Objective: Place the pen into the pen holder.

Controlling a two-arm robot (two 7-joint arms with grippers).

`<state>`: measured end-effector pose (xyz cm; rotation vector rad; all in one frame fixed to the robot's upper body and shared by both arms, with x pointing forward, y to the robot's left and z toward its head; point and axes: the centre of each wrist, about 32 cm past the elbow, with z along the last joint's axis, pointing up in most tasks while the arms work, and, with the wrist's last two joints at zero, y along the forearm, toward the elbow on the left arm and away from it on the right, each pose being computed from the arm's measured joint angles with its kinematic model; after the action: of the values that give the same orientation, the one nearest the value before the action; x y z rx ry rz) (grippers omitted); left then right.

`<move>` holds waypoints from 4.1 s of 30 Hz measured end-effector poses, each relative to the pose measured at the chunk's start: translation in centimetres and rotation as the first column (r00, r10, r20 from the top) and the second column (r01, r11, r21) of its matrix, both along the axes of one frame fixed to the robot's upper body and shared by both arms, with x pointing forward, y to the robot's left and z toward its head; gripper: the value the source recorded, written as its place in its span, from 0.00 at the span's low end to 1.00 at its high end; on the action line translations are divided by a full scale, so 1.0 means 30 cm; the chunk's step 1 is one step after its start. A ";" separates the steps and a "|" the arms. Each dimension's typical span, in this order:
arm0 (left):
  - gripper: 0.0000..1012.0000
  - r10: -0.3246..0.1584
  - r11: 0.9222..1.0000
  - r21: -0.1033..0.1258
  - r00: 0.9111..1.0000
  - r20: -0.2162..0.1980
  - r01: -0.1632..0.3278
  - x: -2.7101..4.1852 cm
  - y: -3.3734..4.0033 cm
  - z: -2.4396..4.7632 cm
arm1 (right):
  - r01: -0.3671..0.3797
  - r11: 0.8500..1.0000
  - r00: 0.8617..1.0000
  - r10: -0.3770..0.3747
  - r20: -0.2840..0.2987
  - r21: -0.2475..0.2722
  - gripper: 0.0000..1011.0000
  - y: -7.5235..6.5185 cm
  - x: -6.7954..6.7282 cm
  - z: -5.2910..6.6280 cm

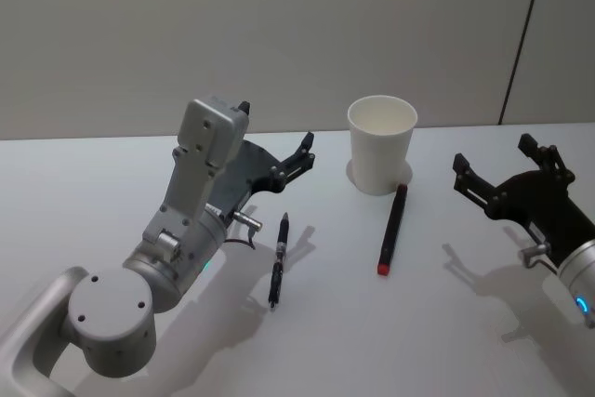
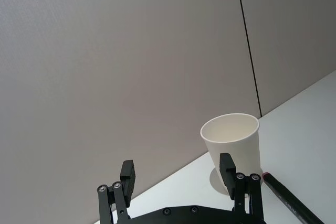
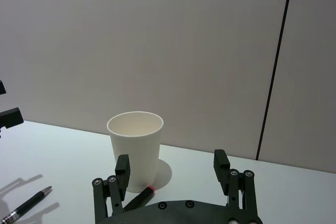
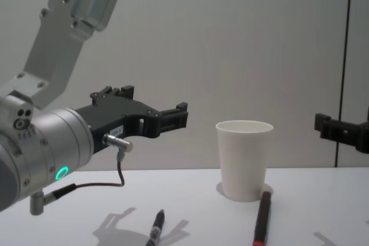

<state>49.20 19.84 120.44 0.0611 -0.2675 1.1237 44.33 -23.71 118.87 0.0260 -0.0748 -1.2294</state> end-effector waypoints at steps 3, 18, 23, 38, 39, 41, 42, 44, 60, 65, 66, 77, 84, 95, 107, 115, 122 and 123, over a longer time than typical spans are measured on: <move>0.99 0.000 1.000 0.000 1.000 0.000 0.000 0.000 0.000 0.000 | 0.000 1.000 1.000 0.000 0.000 0.000 0.99 0.000 0.000 0.000; 0.99 0.042 0.999 0.000 0.998 -0.041 -0.042 -0.034 0.004 0.008 | 0.000 1.000 1.000 0.000 0.000 0.000 0.99 0.000 0.000 0.000; 0.99 0.066 0.998 -0.006 0.994 -0.083 -0.067 -0.060 0.007 0.018 | 0.000 1.000 1.000 0.000 0.000 0.000 0.99 0.000 0.000 0.000; 0.99 0.097 0.994 -0.022 0.964 -0.247 -0.106 -0.108 -0.014 0.090 | 0.000 1.000 1.000 0.000 0.000 0.000 0.99 0.000 0.000 0.000; 0.99 0.097 0.994 -0.021 0.963 -0.253 -0.105 -0.108 -0.015 0.093 | 0.000 1.000 1.000 0.000 0.000 0.000 0.99 0.000 0.000 0.000; 0.99 0.092 0.995 -0.018 0.958 -0.272 -0.101 -0.107 -0.021 0.101 | 0.000 1.000 1.000 0.000 0.000 0.000 0.99 0.000 0.000 0.000; 0.99 0.089 0.995 -0.016 0.955 -0.283 -0.097 -0.105 -0.025 0.106 | 0.000 1.000 1.000 0.000 0.000 0.000 0.99 0.000 0.000 0.000; 0.99 0.087 0.995 -0.014 0.954 -0.288 -0.095 -0.104 -0.027 0.108 | 0.000 1.000 1.000 0.000 0.000 0.000 0.99 0.000 0.000 0.000; 0.99 0.080 0.997 0.036 0.922 -0.378 -0.071 -0.059 -0.056 0.087 | 0.000 1.000 1.000 0.000 0.000 0.000 0.99 0.000 0.000 0.000; 0.99 0.085 0.996 0.057 0.915 -0.395 -0.068 -0.041 -0.060 0.073 | 0.000 1.000 1.000 0.000 0.000 0.000 0.99 0.000 0.000 0.000; 0.99 0.086 0.996 0.063 0.912 -0.402 -0.066 -0.036 -0.061 0.068 | 0.000 1.000 1.000 0.000 0.000 0.000 0.99 0.000 0.000 0.000; 0.99 0.088 0.994 0.102 0.882 -0.462 -0.045 -0.012 -0.063 0.039 | 0.000 1.000 1.000 0.000 0.000 0.000 0.99 0.000 0.000 0.000; 0.99 0.088 0.992 0.121 0.860 -0.503 -0.031 -0.008 -0.060 0.024 | 0.000 1.000 1.000 0.000 0.000 0.000 0.99 0.000 0.000 0.000; 0.99 0.092 0.991 0.129 0.842 -0.531 -0.026 -0.013 -0.061 0.003 | 0.000 1.000 1.000 0.000 0.000 0.000 0.99 0.000 0.000 0.000; 0.99 0.092 0.992 0.119 0.828 -0.552 -0.031 -0.010 -0.062 -0.023 | 0.000 1.000 1.000 0.000 0.000 0.000 0.99 0.000 0.000 0.000; 0.99 0.089 0.993 0.117 0.829 -0.552 -0.029 -0.003 -0.062 -0.035 | 0.000 1.000 1.000 0.000 0.000 0.000 0.99 0.000 0.000 0.000; 0.94 0.086 0.993 0.117 0.829 -0.553 -0.026 0.000 -0.063 -0.041 | 0.000 1.000 1.000 0.000 0.000 0.000 0.99 0.000 0.000 0.000; 0.91 0.086 0.993 0.117 0.829 -0.553 -0.025 0.001 -0.063 -0.042 | 0.000 1.000 1.000 0.000 0.000 0.000 0.99 0.000 0.000 0.000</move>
<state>49.23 17.95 119.18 0.4889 0.2046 1.0999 44.33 -23.71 118.87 0.0260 -0.0749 -1.2295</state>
